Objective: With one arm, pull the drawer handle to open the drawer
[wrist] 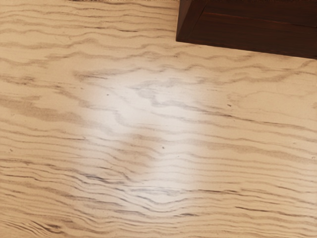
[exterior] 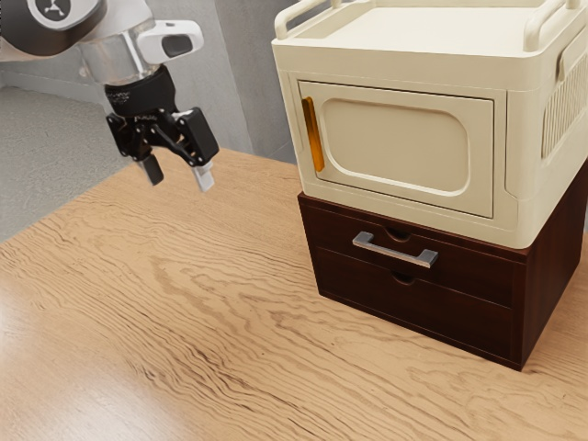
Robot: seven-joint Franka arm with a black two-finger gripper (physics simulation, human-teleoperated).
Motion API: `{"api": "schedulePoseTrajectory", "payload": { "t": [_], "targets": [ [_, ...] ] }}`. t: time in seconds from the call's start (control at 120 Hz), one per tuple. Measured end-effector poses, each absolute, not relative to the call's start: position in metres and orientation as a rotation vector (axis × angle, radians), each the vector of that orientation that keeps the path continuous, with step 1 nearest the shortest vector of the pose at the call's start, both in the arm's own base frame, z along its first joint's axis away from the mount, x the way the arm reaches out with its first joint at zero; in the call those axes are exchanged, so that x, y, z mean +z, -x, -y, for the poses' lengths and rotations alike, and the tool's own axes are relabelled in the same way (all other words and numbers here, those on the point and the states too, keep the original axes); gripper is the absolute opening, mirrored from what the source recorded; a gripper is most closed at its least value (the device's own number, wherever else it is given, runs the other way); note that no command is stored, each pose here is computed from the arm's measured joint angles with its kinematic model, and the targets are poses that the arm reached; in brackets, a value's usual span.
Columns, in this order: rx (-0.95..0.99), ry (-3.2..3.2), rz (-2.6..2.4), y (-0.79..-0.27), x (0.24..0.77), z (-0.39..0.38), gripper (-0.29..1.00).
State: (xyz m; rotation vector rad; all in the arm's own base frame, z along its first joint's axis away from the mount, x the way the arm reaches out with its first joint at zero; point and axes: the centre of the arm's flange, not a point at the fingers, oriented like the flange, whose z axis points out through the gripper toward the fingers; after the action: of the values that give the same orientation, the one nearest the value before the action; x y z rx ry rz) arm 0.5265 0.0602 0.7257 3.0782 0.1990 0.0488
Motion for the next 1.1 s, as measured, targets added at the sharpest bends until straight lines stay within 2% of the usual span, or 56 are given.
{"api": "schedulePoseTrajectory", "payload": {
  "t": [0.433,0.7,0.9,1.1],
  "targets": [
    [0.123,-3.142,-0.097,-0.544,0.714,-0.075,0.70],
    [0.253,-2.997,0.716,-0.565,0.710,-0.045,0.70],
    [0.171,-2.891,1.144,-0.580,0.672,-0.040,0.70],
    [0.165,-2.785,1.500,-0.570,0.653,-0.024,0.70]
  ]
}}
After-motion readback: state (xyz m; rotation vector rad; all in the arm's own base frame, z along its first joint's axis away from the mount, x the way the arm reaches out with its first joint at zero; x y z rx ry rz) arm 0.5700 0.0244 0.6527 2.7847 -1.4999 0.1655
